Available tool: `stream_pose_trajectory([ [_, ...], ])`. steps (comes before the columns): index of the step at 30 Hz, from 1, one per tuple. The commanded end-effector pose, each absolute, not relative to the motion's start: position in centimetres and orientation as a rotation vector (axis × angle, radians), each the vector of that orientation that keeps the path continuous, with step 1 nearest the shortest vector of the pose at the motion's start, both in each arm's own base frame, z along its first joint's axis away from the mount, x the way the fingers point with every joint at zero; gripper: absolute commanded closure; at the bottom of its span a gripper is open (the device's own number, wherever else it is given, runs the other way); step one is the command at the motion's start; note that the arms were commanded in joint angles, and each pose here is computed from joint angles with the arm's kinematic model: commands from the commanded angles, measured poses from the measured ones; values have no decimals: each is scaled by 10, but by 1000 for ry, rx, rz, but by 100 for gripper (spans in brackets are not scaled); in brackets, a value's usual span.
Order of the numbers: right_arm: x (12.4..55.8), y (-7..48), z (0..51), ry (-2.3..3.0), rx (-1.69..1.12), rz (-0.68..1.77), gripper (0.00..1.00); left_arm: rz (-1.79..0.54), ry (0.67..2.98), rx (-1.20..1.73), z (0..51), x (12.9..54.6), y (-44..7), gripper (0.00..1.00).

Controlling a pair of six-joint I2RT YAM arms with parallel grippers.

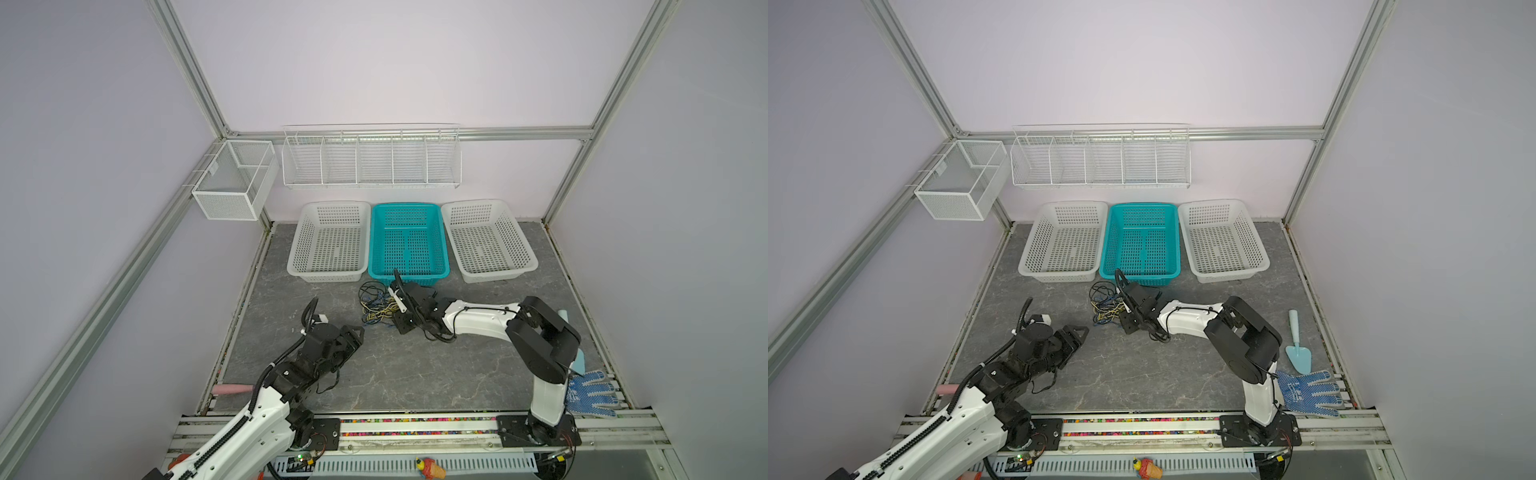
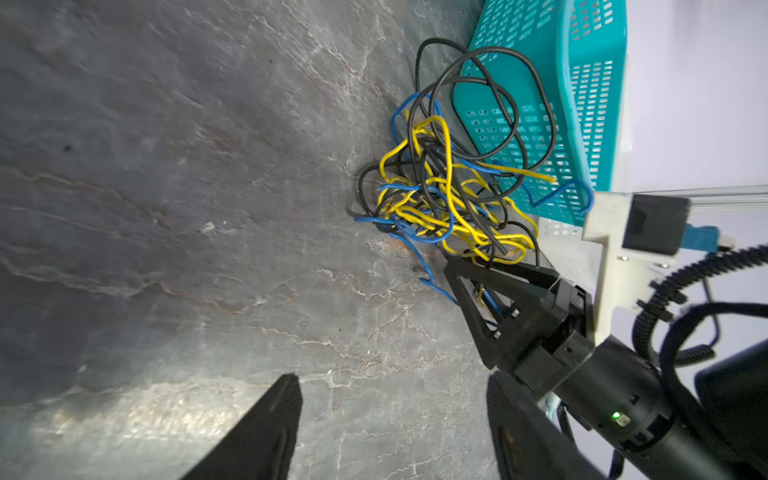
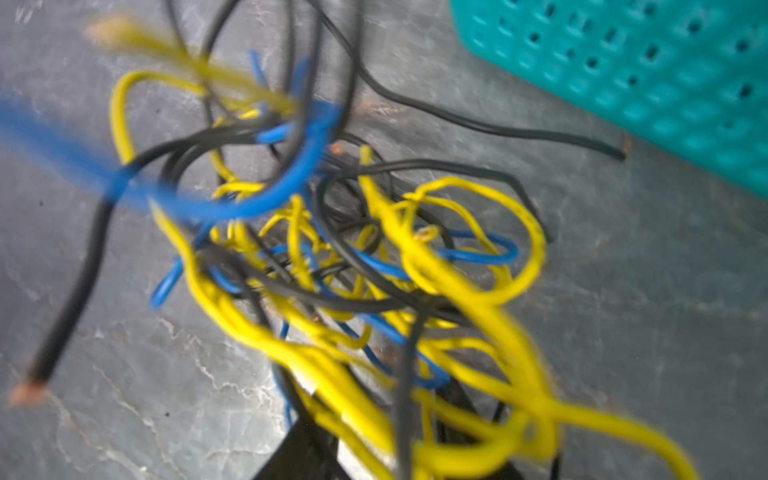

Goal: Untangle the cables

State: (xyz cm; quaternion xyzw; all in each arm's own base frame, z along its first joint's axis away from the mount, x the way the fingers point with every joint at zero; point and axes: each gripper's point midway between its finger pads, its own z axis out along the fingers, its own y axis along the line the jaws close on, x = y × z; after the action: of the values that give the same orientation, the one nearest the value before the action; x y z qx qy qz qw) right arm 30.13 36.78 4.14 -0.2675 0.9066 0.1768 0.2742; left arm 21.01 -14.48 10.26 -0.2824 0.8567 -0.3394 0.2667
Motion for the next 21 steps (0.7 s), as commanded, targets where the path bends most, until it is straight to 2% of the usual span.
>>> stream_pose_trajectory([
  [1, 302, 367, 48, 2407, -706, 497, 74, -850, 2285, -815, 108, 217, -137, 27],
  [7, 290, 373, 64, 2394, -717, 592, 93, -839, 2308, -813, 95, 231, -149, 27],
  [15, 251, 383, 109, 2288, -847, 669, 94, -948, 2299, -712, 109, 251, -180, 27],
  [21, 213, 380, 122, 2254, -929, 649, 94, -1069, 2311, -544, 122, 246, -211, 27],
])
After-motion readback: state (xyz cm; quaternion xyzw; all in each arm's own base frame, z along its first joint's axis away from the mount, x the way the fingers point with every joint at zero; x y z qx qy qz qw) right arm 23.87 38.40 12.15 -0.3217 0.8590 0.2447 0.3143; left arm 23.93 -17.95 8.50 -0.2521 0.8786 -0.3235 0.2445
